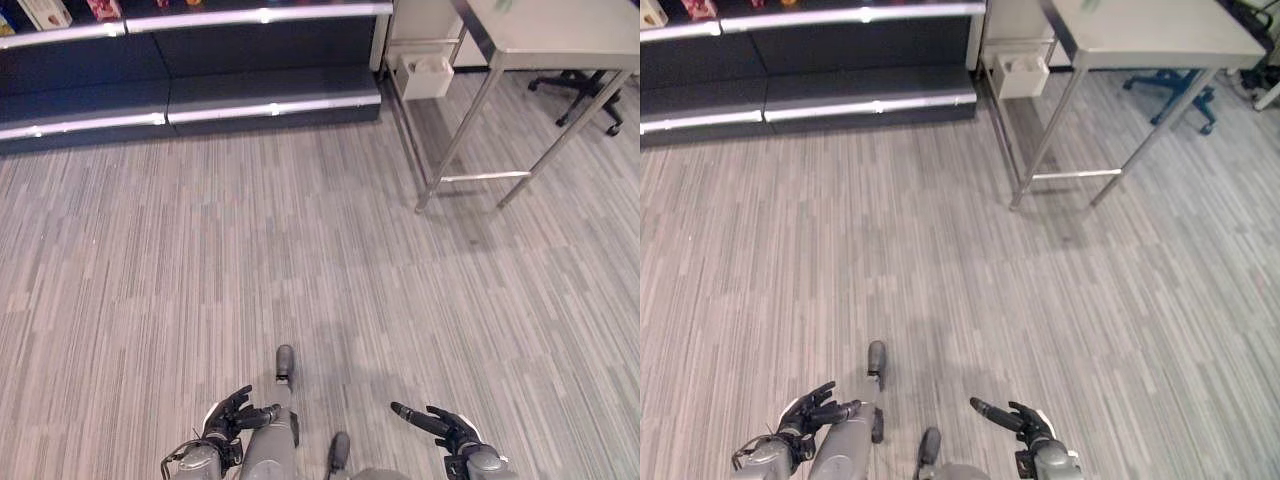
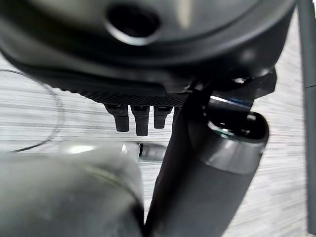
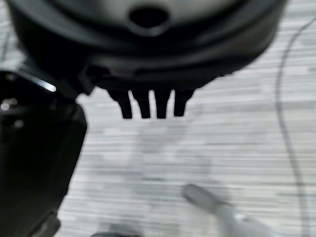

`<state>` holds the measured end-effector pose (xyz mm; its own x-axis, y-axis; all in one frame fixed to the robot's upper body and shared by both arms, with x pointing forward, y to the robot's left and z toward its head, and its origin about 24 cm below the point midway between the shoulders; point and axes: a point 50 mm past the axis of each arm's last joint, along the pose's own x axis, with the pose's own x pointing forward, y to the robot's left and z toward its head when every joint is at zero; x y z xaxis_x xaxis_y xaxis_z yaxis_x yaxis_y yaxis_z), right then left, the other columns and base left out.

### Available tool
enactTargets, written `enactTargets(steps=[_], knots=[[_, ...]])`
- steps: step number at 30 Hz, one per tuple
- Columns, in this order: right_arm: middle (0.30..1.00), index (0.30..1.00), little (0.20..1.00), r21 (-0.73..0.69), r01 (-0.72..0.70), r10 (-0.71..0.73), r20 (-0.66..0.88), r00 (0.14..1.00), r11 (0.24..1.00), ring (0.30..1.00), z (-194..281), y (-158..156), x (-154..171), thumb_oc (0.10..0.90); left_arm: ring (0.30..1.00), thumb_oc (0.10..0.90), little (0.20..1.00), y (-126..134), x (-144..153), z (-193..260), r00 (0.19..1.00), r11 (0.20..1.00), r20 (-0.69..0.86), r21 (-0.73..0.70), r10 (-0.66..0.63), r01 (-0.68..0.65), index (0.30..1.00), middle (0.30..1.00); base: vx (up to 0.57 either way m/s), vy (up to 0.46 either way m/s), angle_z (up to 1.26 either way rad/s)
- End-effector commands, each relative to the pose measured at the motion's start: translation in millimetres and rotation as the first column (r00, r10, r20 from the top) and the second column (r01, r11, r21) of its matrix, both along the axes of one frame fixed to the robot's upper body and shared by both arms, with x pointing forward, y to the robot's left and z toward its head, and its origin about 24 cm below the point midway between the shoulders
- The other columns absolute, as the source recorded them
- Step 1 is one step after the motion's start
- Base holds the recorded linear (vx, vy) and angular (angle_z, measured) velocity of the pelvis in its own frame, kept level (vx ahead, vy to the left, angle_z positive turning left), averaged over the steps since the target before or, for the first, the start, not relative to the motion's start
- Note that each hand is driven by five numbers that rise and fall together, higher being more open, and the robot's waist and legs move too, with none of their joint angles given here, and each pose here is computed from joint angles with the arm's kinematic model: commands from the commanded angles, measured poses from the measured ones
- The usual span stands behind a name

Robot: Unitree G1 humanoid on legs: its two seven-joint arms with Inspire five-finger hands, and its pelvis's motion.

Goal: Put the goods on the table back onto the shelves and tidy them up.

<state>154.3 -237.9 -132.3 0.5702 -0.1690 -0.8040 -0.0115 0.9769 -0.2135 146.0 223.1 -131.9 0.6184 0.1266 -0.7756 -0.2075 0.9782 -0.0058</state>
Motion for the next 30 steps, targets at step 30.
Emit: enactTargets(steps=[30], knots=[[0.900,0.900,0.900,-0.080,-0.012,0.016,0.041,0.999,0.997,0.900,13,-31,-6,0.800,0.900,0.800,0.900,-6,52,52,0.938,0.983,0.298,0.090,-0.178,0.158,0.900,0.900,0.37,-0.026,0.08]])
